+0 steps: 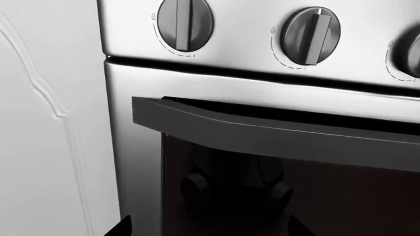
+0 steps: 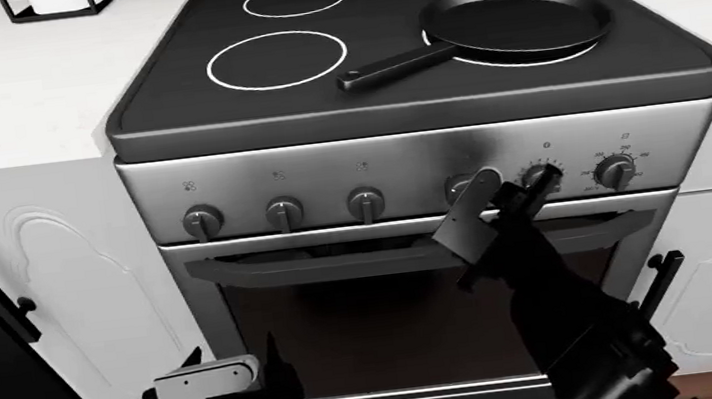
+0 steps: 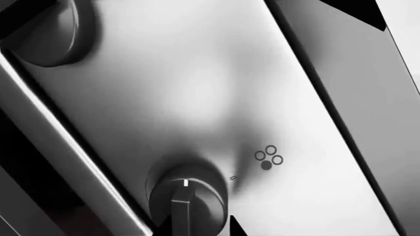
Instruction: Turn off the front right burner of the stove.
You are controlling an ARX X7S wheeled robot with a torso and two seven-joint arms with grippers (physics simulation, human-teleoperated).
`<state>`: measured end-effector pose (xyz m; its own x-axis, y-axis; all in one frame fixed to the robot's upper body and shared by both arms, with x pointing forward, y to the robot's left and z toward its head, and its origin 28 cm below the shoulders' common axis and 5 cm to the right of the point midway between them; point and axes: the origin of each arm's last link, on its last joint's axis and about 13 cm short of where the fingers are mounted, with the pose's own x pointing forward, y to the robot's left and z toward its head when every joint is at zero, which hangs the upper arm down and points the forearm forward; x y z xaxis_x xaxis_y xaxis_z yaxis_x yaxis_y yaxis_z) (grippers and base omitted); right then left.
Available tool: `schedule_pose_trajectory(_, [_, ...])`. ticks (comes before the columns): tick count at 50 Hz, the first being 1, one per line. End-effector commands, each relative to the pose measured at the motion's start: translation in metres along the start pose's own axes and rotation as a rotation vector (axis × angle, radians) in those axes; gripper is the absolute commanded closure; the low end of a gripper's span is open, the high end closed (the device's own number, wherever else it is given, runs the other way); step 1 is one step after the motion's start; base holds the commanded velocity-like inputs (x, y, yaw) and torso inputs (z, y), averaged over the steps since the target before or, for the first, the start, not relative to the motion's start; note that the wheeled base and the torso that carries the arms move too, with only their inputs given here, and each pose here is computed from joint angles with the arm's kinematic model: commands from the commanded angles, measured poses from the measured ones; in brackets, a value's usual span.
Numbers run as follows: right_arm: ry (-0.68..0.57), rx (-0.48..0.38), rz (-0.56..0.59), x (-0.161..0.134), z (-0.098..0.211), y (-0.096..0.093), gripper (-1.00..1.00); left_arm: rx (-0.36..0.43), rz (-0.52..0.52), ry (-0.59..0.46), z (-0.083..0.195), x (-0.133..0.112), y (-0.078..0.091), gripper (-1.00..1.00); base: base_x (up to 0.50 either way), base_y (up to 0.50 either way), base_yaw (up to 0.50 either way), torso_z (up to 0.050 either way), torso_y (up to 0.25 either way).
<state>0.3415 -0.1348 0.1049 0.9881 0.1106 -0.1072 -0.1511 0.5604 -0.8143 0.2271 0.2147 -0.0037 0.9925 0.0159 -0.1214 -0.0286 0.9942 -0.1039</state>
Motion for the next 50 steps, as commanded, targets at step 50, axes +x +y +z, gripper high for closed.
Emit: schedule_pose_trajectory(50, [-0.041, 0.297, 0.081, 0.0040, 0.0039, 0.0116, 1.00, -0.008, 0.005, 0.006, -0.0008, 0.0012, 0.0009, -1.00, 0.00, 0.00, 0.00, 0.000, 0.000])
